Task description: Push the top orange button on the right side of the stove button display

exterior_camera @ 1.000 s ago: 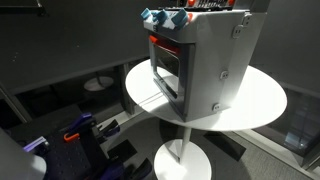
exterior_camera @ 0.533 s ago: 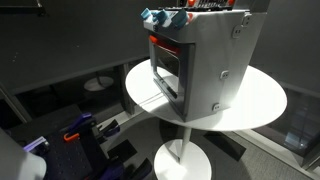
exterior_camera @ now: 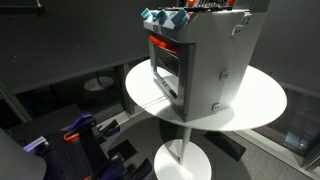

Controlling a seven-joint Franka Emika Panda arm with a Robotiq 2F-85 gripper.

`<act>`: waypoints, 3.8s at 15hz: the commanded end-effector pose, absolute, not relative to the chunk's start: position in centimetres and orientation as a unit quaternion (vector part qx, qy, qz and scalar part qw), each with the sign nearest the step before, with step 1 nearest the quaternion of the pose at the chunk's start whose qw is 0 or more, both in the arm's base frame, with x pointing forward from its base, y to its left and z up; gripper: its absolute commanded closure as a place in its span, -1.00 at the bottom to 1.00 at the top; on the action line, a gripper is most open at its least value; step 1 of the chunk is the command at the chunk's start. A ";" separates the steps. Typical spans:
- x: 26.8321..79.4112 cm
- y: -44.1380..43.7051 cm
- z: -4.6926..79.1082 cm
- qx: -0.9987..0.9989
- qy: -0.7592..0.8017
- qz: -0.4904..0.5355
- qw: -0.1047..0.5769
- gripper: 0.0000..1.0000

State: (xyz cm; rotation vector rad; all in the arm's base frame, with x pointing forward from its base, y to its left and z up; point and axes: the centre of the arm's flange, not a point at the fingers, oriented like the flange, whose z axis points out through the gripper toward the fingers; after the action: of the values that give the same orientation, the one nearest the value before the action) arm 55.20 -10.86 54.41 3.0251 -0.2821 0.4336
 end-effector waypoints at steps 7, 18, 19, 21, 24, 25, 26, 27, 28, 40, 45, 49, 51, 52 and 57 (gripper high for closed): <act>60.3 -12.0 53.4 0.975 -0.105 0.173 0.093 -1.00; 61.9 -11.2 53.2 0.975 -0.096 0.177 0.094 -1.00; 62.0 -11.1 53.3 0.975 -0.096 0.178 0.095 -1.00; 62.2 -11.0 53.3 0.975 -0.094 0.179 0.095 -1.00; 62.4 -11.0 53.2 0.975 -0.094 0.179 0.097 -1.00; 62.4 -11.0 53.2 0.974 -0.094 0.180 0.098 -1.00; 62.4 -11.0 53.1 0.974 -0.093 0.180 0.098 -1.00; 62.5 -11.0 53.1 0.974 -0.093 0.180 0.099 -1.00; 62.6 -11.0 53.1 0.974 -0.093 0.180 0.100 -1.00; 61.8 -11.6 53.7 0.978 -0.108 0.153 0.096 -1.00; 58.8 -11.2 55.3 0.987 -0.127 0.084 0.056 -1.00; 55.9 -10.5 56.7 0.988 -0.149 0.028 0.030 -1.00; 54.2 -10.3 57.0 0.987 -0.160 -0.008 0.020 -1.00; 53.4 -10.1 57.1 0.986 -0.163 -0.022 0.016 -1.00; 49.8 -9.4 57.8 0.985 -0.161 -0.066 0.010 -1.00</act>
State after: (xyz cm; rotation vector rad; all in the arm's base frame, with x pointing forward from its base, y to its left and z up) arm 52.25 -9.93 56.86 3.0630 -0.4705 -0.1745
